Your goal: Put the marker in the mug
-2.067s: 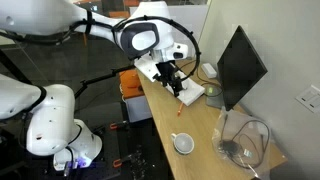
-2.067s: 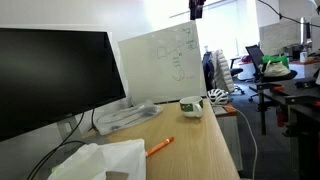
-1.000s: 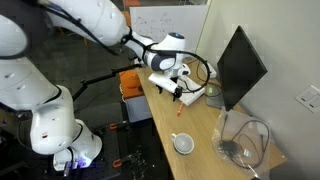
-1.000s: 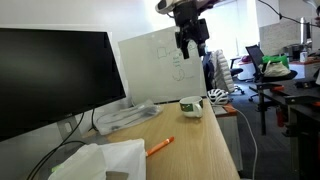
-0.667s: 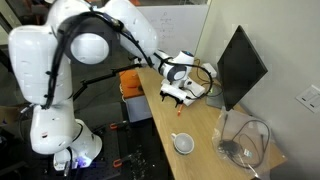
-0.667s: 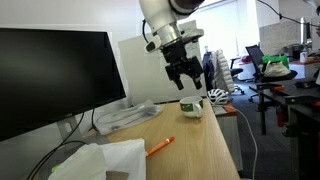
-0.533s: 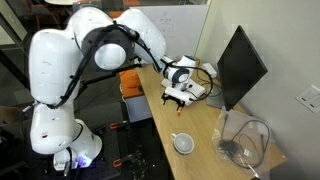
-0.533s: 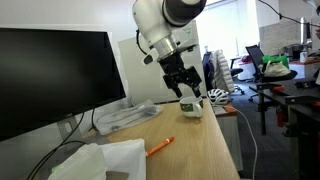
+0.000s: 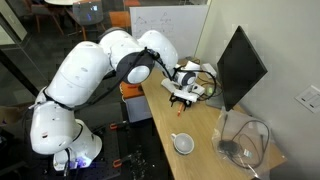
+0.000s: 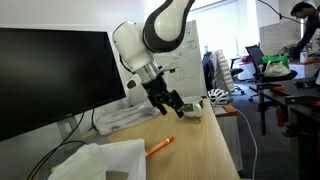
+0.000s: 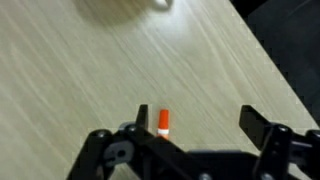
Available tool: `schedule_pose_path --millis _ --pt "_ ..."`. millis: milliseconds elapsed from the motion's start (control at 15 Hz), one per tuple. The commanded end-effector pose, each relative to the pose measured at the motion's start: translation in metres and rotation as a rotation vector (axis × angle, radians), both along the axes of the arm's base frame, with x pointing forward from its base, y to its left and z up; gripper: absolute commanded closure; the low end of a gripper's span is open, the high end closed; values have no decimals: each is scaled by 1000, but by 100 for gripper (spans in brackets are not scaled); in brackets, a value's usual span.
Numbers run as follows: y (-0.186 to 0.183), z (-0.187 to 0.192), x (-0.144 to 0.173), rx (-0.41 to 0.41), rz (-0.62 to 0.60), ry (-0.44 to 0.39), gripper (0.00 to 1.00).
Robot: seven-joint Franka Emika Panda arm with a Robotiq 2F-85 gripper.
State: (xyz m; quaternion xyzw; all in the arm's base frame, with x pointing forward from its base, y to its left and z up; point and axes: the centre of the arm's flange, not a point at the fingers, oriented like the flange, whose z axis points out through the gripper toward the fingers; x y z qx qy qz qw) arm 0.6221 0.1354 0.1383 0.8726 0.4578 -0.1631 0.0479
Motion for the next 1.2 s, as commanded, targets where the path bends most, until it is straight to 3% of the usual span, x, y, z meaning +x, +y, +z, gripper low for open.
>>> schedule_pose_path --millis 0,67,333,467,667,733,800,1133 --pt "15 -20 28 23 -1 17 9" --pt "19 -27 32 28 0 13 22" --pt "31 -49 50 39 -8 4 36" --pt "36 -58 57 42 -17 -3 32" --pt "44 -71 65 37 -21 -10 39" --pt "47 -74 66 35 -25 -10 46" --pt "49 -77 67 35 -28 -9 63" --pt "56 -75 70 58 -93 -40 99"
